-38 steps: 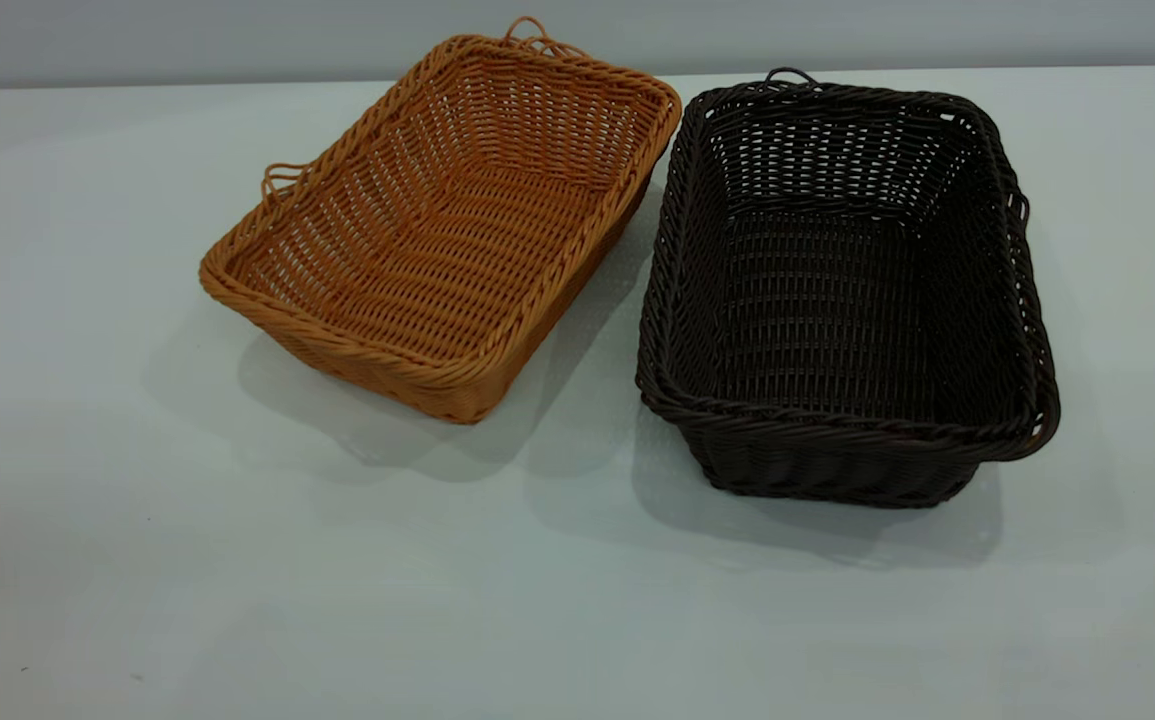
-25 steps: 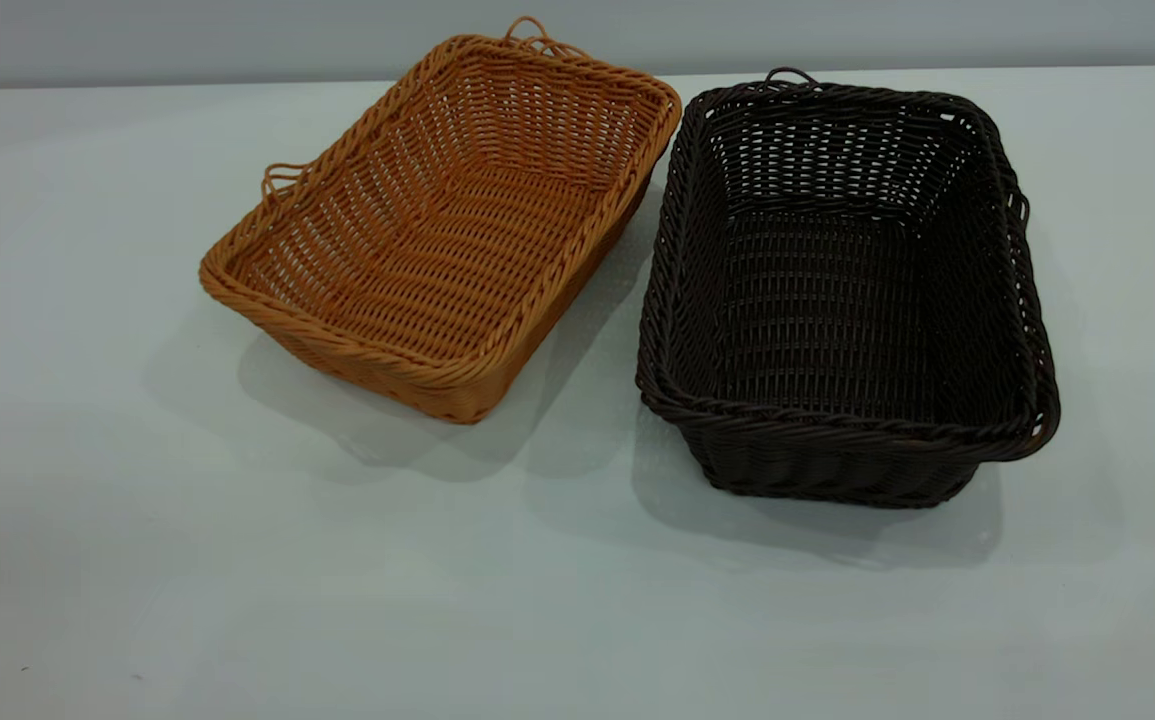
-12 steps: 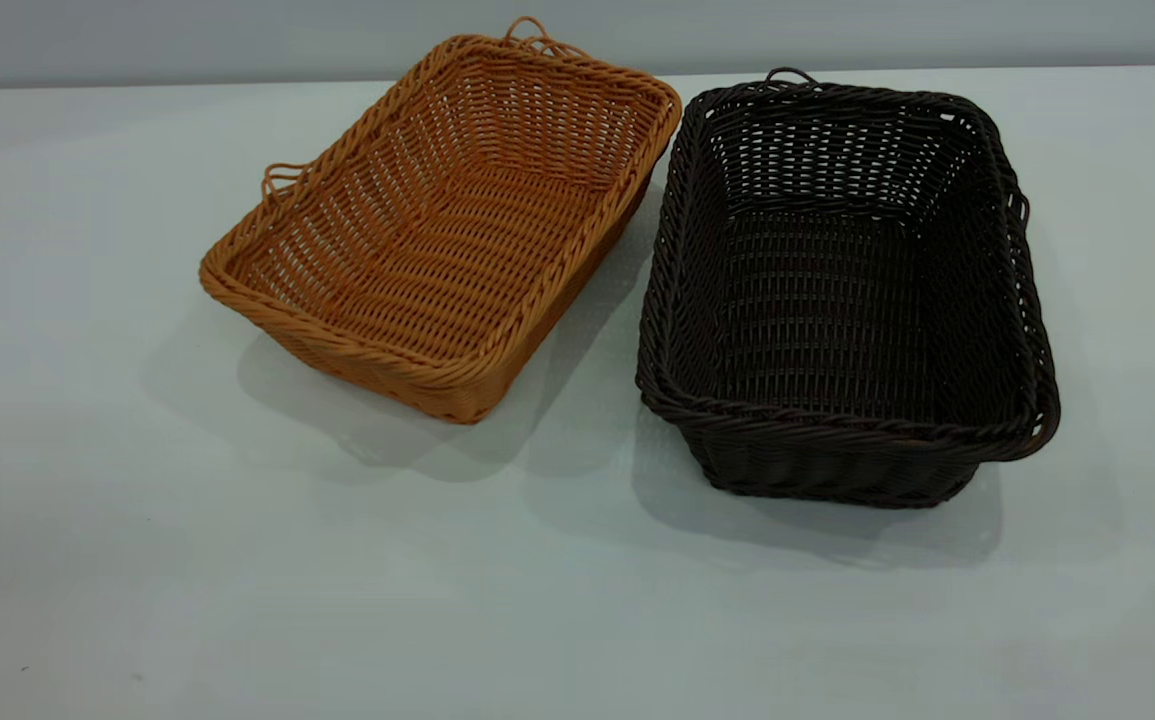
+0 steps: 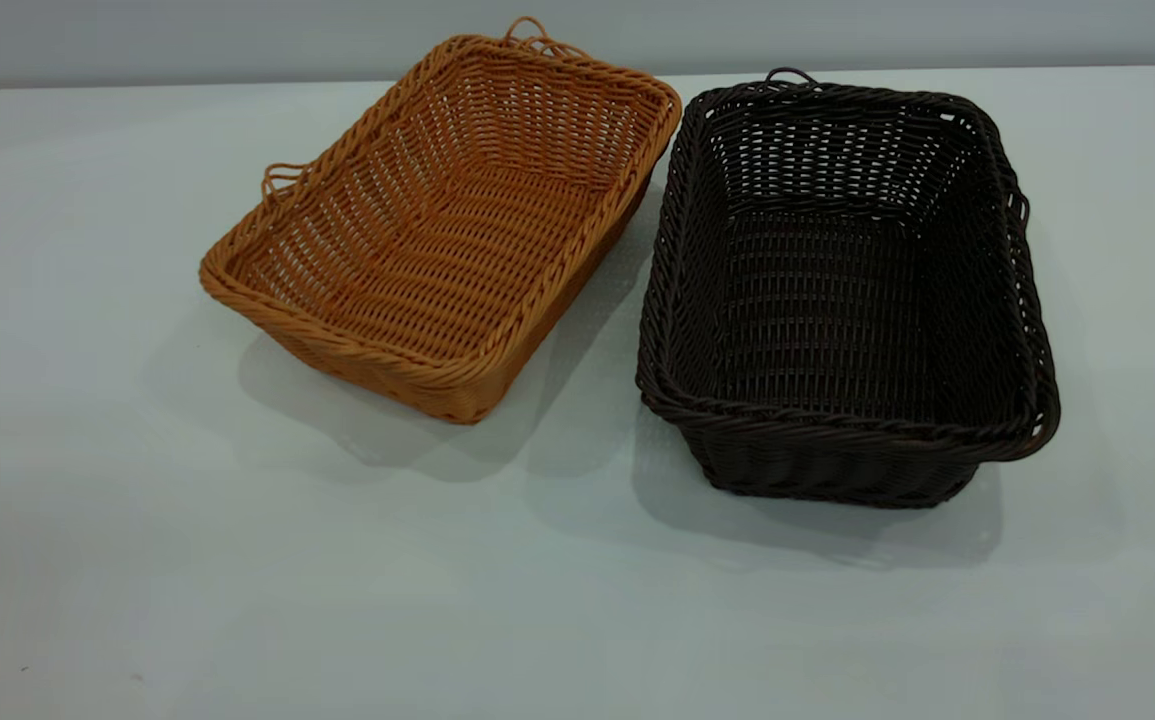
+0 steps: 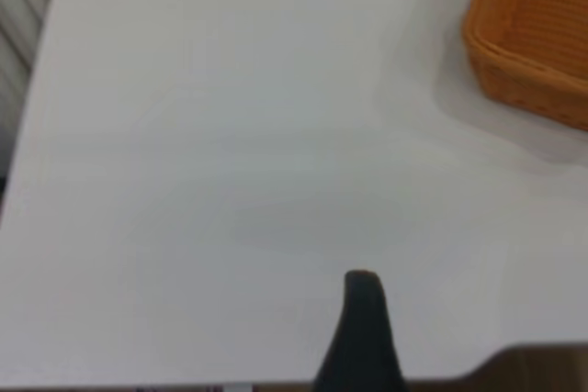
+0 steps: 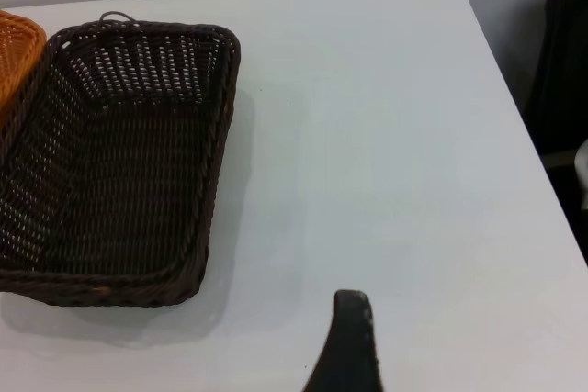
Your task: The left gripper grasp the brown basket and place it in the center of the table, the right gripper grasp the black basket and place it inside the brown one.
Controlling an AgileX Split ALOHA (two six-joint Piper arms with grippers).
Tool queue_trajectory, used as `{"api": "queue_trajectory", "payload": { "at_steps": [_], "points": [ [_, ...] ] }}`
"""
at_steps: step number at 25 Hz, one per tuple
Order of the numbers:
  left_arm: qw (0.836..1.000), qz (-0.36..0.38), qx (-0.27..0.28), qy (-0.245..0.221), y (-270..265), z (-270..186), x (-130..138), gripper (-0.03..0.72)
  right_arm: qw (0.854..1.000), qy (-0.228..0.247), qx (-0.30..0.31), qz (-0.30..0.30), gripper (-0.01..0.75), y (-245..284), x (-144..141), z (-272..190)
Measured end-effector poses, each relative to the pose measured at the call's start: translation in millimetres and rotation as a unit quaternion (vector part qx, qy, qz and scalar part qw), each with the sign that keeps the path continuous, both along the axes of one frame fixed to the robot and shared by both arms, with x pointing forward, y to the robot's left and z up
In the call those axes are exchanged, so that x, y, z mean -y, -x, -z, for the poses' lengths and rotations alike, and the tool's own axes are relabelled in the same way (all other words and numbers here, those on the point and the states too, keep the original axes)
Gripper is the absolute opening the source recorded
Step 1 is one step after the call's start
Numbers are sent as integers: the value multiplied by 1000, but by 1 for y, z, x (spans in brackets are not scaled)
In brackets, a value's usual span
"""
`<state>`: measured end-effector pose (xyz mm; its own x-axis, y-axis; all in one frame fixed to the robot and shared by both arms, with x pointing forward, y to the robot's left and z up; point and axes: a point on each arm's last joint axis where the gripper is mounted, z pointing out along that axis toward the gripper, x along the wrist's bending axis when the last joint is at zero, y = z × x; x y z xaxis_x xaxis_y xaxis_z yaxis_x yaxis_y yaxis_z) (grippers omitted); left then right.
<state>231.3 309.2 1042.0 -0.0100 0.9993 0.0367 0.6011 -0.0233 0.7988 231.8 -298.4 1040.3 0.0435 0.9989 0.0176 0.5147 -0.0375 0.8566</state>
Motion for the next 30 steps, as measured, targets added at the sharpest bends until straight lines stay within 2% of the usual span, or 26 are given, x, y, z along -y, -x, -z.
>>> {"api": "queue_trajectory", "payload": {
  "at_steps": [6,12,17,23,27,30],
  "points": [
    [1000,8,18,16,-63,-18,7,552,1000,0,0,0,561,0,0,0],
    [999,31,-26,35,-154,-11,18,552,1000,0,0,0,561,0,0,0],
    [996,79,-42,17,-235,-8,38,552,1000,0,0,0,561,0,0,0],
    [987,114,-114,-10,-335,39,64,552,1000,-1,0,4,561,-2,1,-3],
    [981,121,-148,-13,-390,77,77,552,1000,-12,-1,17,561,-14,2,-26],
    [976,139,-164,-21,-423,108,95,552,999,-26,-33,27,561,-33,3,-40]
  ]
}}
